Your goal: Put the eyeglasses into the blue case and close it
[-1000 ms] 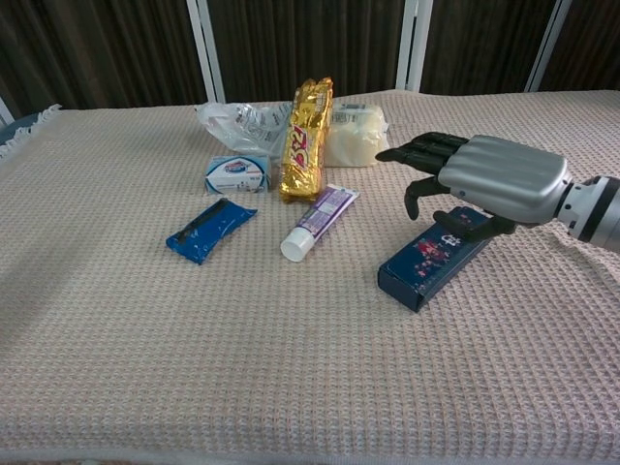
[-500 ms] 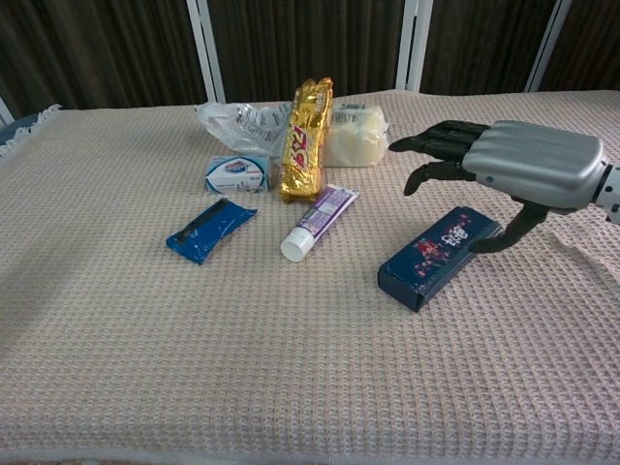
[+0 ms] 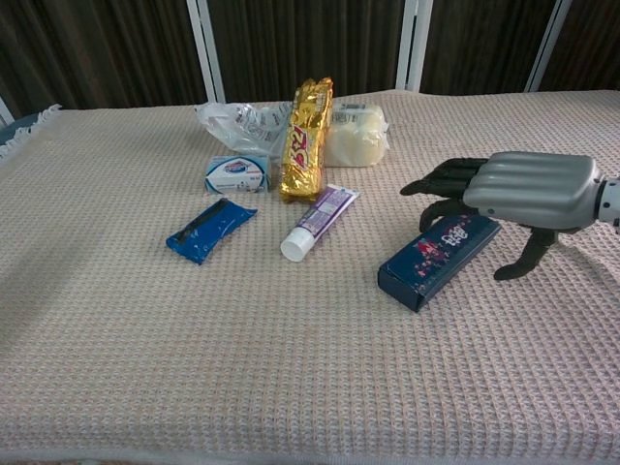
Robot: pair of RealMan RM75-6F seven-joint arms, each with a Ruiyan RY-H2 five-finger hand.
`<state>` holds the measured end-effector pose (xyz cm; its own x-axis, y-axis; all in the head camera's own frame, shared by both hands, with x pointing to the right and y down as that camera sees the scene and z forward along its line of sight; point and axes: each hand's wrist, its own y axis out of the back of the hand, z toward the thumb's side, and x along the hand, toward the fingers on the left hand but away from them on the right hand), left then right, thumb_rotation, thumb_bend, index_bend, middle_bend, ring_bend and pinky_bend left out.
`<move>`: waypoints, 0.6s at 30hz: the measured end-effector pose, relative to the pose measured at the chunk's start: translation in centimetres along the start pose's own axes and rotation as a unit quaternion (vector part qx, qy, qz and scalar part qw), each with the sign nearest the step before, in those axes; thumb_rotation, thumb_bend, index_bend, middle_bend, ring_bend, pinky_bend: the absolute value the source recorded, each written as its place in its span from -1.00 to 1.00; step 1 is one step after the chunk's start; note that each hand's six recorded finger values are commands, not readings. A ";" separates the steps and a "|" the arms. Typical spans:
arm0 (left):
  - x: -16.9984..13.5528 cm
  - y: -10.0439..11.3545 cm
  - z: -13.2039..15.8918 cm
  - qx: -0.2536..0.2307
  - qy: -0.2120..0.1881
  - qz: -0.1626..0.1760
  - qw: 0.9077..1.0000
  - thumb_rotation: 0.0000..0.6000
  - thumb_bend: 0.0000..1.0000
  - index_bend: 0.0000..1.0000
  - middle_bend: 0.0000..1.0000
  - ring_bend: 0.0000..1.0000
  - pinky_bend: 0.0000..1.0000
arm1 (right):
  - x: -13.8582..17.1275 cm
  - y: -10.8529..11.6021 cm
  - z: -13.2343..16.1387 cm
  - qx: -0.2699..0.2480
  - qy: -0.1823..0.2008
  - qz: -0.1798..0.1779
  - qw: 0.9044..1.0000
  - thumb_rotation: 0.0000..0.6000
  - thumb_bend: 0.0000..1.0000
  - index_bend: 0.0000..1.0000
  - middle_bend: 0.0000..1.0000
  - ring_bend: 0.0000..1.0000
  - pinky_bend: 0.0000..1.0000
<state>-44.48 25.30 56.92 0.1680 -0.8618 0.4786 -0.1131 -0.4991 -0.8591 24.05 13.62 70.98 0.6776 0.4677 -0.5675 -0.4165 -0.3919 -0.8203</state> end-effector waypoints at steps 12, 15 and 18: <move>-0.1 0.1 0.0 0.000 -0.003 0.001 1.000 1.00 -0.11 -1.00 -1.00 -1.00 -0.77 | -1.3 0.3 0.4 0.006 0.000 0.005 1.000 1.00 -0.12 -0.15 -0.89 -1.00 -1.00; -0.1 0.1 0.1 0.001 -0.005 0.002 1.000 1.00 -0.10 -1.00 -1.00 -1.00 -0.77 | -1.5 0.4 0.4 0.012 0.001 0.005 1.000 1.00 -0.11 -0.12 -0.88 -1.00 -1.00; -0.1 0.1 0.1 0.002 -0.007 0.002 1.000 1.00 -0.10 -1.00 -1.00 -1.00 -0.77 | -1.6 0.6 0.4 0.016 0.001 0.005 1.000 1.00 -0.11 -0.06 -0.88 -1.00 -1.00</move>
<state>-44.37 25.40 56.79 0.1814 -0.8623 0.4728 -0.1106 -0.4956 -0.8615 22.46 12.96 71.42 0.6743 0.4624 -0.5758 -0.4423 -0.3715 -0.8163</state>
